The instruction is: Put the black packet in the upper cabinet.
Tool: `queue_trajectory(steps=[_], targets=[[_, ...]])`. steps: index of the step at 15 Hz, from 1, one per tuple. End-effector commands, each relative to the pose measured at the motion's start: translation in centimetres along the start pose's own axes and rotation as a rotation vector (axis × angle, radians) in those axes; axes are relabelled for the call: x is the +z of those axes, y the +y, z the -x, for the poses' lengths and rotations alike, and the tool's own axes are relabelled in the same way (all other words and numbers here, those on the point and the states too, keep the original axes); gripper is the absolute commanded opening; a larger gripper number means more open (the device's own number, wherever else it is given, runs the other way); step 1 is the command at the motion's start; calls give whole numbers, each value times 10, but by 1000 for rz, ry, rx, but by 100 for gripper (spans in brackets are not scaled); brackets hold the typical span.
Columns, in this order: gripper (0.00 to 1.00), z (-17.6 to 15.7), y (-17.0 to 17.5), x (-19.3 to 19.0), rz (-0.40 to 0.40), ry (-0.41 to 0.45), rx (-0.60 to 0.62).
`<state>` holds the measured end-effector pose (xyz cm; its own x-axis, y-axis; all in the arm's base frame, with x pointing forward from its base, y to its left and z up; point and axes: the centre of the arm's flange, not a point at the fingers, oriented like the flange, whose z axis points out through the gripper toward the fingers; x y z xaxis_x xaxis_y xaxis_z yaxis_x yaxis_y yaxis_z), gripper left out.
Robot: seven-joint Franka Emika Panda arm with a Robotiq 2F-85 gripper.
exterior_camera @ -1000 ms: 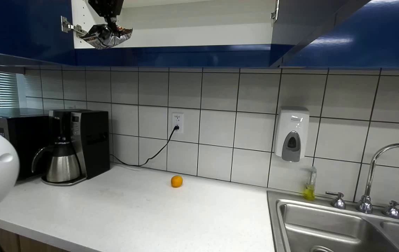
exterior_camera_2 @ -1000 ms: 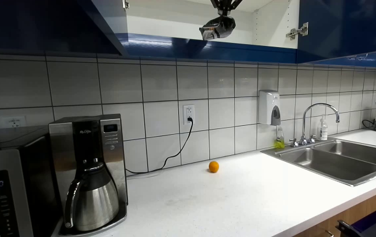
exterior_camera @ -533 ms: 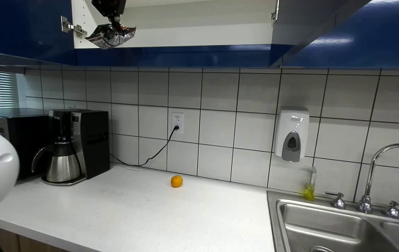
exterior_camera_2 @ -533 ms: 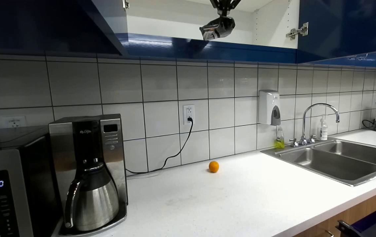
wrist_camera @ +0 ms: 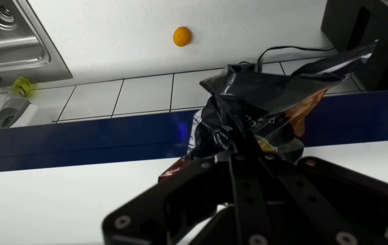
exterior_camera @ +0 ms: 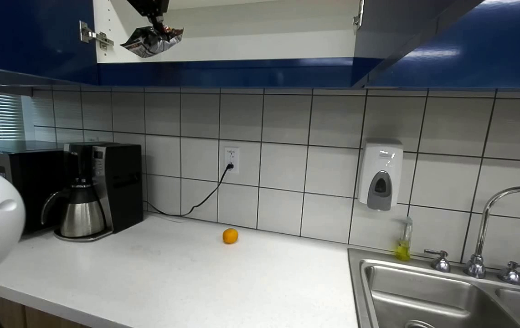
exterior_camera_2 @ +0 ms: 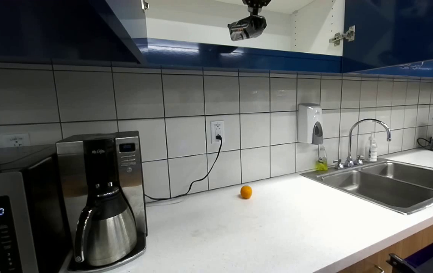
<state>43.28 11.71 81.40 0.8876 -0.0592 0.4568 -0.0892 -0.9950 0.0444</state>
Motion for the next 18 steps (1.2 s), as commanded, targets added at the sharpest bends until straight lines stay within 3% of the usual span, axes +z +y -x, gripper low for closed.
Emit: queue_trajectory(steps=[1,8,18], targets=[[1,-20,9,-7,10,43,-6],[1,-43,27,-8,21,77,8],[1,-73,41,35,22,96,-37]])
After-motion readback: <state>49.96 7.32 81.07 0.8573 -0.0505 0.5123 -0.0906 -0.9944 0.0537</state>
